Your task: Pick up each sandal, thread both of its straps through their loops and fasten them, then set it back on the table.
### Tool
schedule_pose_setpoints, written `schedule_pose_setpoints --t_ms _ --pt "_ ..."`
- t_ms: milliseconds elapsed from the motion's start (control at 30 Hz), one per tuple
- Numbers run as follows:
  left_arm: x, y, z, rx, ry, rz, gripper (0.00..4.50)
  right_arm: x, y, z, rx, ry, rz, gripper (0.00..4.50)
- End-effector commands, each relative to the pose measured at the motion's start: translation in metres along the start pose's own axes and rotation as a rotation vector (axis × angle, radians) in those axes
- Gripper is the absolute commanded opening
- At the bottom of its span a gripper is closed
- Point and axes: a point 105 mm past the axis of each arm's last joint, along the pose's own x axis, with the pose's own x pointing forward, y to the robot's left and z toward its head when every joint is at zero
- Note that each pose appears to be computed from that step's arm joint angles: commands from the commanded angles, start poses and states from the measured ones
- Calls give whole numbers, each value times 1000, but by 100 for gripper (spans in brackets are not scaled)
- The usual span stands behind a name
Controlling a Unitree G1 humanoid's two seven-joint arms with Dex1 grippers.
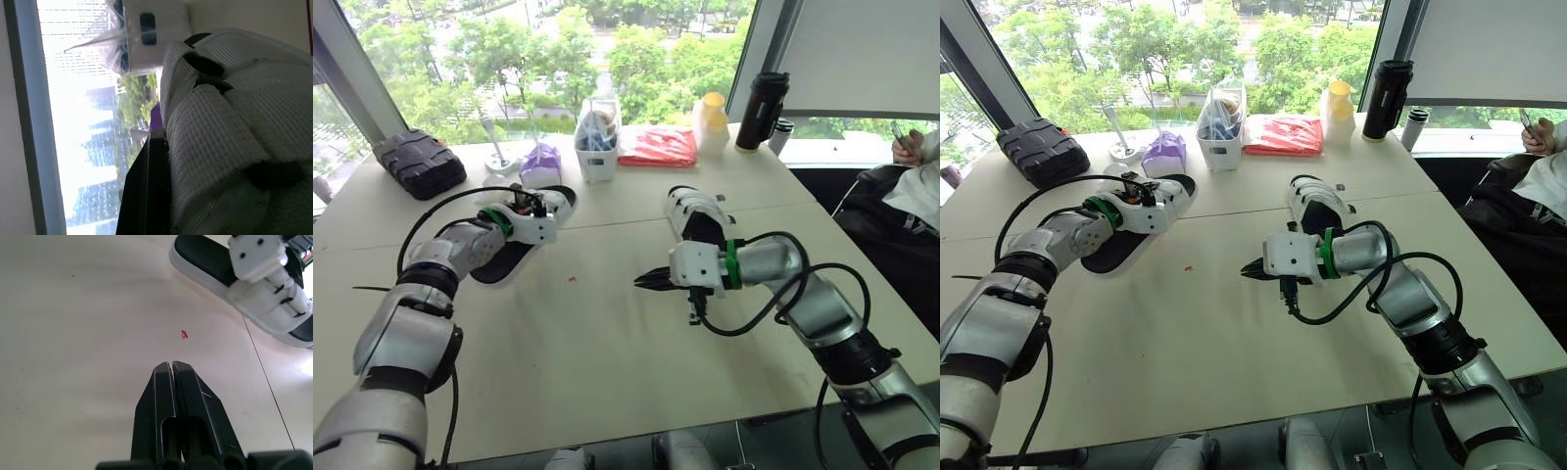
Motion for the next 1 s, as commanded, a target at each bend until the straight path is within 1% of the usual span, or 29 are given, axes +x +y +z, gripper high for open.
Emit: schedule_pose_setpoints --t_ms 33,133,267,400,467,533,633,733,800,900,1000 --pt "5 -5 -11 -55 128 -31 9 1 -10 12 -58 -29 -29 0" --pt "7 -10 -9 -131 161 -18 9 3 -10 12 -61 -31 -31 0" --pt "7 -14 -13 -182 213 -27 9 3 -9 11 -61 -30 -31 0" --pt "5 -17 -17 -223 230 -28 9 4 -8 10 -59 -29 -30 0" --pt "4 -21 -16 -274 226 -49 92 4 -8 10 -55 -30 -31 0" --pt "3 -25 -17 -311 225 -69 161 4 -7 10 -52 -30 -31 0" --pt "0 -27 -19 -360 225 -86 316 4 -7 9 -50 -30 -32 0" --pt "-5 -25 -18 -455 179 -70 449 4 -6 10 -45 -34 -35 0" --pt "-12 -31 -13 -552 134 -96 449 4 -5 9 -39 -33 -35 0" --pt "-25 -38 -1 -643 84 -149 449 3 -5 8 -36 -31 -34 0" --pt "-51 -43 10 -788 45 -214 449 1 -7 6 -32 -26 -37 0"
